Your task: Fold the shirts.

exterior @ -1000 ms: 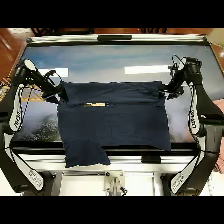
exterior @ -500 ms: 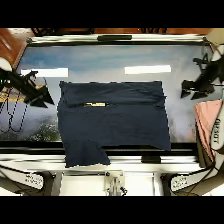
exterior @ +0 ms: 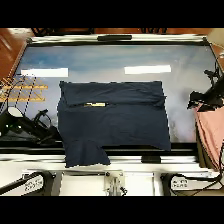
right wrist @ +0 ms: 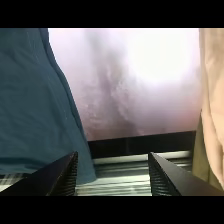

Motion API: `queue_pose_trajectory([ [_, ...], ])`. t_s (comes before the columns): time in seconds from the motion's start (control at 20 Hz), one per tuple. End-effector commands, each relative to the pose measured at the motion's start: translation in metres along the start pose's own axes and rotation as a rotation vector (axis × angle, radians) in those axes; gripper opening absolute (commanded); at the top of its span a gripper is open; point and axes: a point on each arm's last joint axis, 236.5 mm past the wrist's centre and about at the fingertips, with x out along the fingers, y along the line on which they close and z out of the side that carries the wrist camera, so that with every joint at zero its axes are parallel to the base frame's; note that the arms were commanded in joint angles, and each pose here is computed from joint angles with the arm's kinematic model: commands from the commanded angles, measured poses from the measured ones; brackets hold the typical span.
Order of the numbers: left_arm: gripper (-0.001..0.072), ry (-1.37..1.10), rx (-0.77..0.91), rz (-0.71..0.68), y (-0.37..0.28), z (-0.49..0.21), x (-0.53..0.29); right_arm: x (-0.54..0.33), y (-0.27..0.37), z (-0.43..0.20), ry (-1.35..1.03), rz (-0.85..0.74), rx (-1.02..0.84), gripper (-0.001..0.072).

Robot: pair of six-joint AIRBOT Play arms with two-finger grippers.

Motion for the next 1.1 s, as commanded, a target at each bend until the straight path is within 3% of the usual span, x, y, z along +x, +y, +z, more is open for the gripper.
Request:
queue_pose_trajectory([
  [0.0,0.0474,0.036,0.014,0.012,0.005,-0.021,0.026,0.002,0.001,-0.003,-0.001,0.011,0.004,0.0551],
  [0.3,0.0473,0.034,0.068,0.010,-0.017,-0.025,0.064,0.002,-0.005,-0.014,0.049,-0.016,0.008,0.0551],
  [0.4,0.0425,0.023,0.057,0.021,-0.021,-0.023,0.069,0.002,-0.005,-0.016,0.057,-0.015,0.011,0.0551],
  [0.45,0.0329,0.029,0.054,0.028,-0.021,-0.026,0.073,0.002,-0.005,-0.017,0.059,-0.014,0.011,0.0551],
  [0.55,0.0059,0.057,0.062,0.033,-0.020,-0.034,0.079,0.009,-0.005,-0.026,0.086,-0.005,0.019,0.0551],
  [0.6,0.0033,0.059,0.059,0.030,-0.020,-0.036,0.080,0.020,-0.006,-0.038,0.120,0.010,0.026,0.0551],
  [0.85,0.0033,-0.012,0.085,0.027,-0.024,-0.028,0.068,0.088,0.010,-0.108,0.208,0.294,0.082,0.0551],
  [1.05,0.0033,-0.116,0.199,0.039,-0.030,-0.015,0.051,0.120,0.022,-0.133,0.245,0.356,0.126,0.0551],
])
